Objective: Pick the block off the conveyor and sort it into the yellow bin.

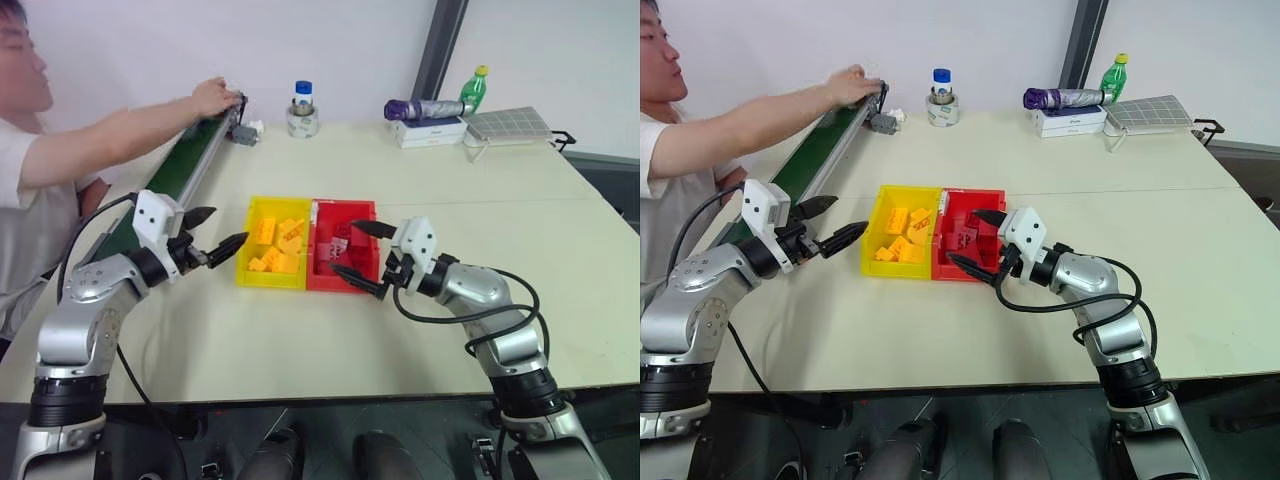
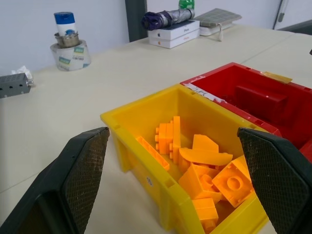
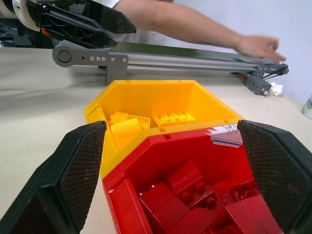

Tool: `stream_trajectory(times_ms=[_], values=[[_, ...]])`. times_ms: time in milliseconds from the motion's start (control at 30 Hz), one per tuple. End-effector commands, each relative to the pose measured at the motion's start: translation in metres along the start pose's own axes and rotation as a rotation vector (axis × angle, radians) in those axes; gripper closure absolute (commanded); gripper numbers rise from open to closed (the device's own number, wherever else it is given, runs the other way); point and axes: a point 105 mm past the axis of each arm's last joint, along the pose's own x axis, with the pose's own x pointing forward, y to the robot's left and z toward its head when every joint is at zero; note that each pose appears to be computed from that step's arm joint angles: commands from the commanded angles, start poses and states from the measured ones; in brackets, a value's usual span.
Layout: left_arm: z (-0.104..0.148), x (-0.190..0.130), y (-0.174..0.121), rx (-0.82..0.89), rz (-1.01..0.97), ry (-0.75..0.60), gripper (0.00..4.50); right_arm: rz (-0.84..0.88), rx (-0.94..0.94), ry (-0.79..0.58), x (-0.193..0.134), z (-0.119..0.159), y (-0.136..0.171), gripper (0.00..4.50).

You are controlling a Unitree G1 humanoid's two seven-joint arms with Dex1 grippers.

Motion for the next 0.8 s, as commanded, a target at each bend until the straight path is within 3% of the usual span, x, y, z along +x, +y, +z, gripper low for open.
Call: stream_trajectory(times_ms=[33,800], values=[[0.0195,-0.0011,0.0005,0.038,-0.007,-0.072,0.06,0.000,-0.029,-0.023,0.0012,0.0080,-0.0007,0.00],[0.0202,-0.0012,-0.0010,0.040,0.026,-0.092,0.06,0.002,-0.040,-0.021,0.0022,0.0101,-0.0022,0.00]])
